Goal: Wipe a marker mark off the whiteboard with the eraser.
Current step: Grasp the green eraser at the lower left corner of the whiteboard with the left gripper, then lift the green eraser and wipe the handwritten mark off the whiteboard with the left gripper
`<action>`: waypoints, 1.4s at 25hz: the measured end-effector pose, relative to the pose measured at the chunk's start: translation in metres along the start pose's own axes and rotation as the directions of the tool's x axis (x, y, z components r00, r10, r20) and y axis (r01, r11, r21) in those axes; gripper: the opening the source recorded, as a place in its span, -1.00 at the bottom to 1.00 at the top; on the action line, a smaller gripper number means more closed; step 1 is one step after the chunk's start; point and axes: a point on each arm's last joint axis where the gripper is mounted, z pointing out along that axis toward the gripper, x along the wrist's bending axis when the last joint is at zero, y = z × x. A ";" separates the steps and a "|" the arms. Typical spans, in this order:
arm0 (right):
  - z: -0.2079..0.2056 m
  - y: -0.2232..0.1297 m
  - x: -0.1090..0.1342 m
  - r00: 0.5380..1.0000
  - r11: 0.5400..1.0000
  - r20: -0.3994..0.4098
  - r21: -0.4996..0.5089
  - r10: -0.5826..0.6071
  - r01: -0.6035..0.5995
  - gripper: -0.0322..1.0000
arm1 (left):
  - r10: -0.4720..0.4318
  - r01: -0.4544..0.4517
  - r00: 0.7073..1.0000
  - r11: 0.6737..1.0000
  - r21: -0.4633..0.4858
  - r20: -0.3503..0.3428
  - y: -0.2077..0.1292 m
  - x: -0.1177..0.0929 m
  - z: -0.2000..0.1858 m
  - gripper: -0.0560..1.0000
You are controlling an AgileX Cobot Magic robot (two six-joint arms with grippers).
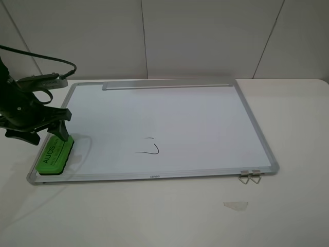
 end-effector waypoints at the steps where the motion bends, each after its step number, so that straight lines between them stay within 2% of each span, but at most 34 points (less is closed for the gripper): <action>1: 0.000 0.000 0.000 1.000 1.000 0.000 0.000 0.000 0.000 0.64 | 0.000 0.000 1.000 1.000 -0.001 0.000 0.001 0.000 0.002 0.39; 9: 0.000 0.000 0.000 1.000 1.000 0.000 0.000 0.000 0.000 0.64 | -0.011 0.014 1.000 0.993 0.120 -0.025 -0.003 0.004 0.040 0.39; 19: 0.000 0.000 0.000 1.000 1.000 0.000 0.000 0.000 0.000 0.64 | -0.015 0.019 1.000 0.991 0.136 -0.026 -0.002 0.004 0.045 0.38; 23: 0.000 0.000 0.000 1.000 1.000 0.000 0.000 0.000 0.000 0.64 | -0.023 0.025 1.000 0.991 0.135 -0.022 -0.002 0.003 0.045 0.24; 35: 0.000 0.000 0.000 1.000 1.000 0.000 0.000 0.000 0.000 0.64 | -0.023 0.026 0.999 0.989 0.144 -0.022 -0.002 0.003 0.044 0.24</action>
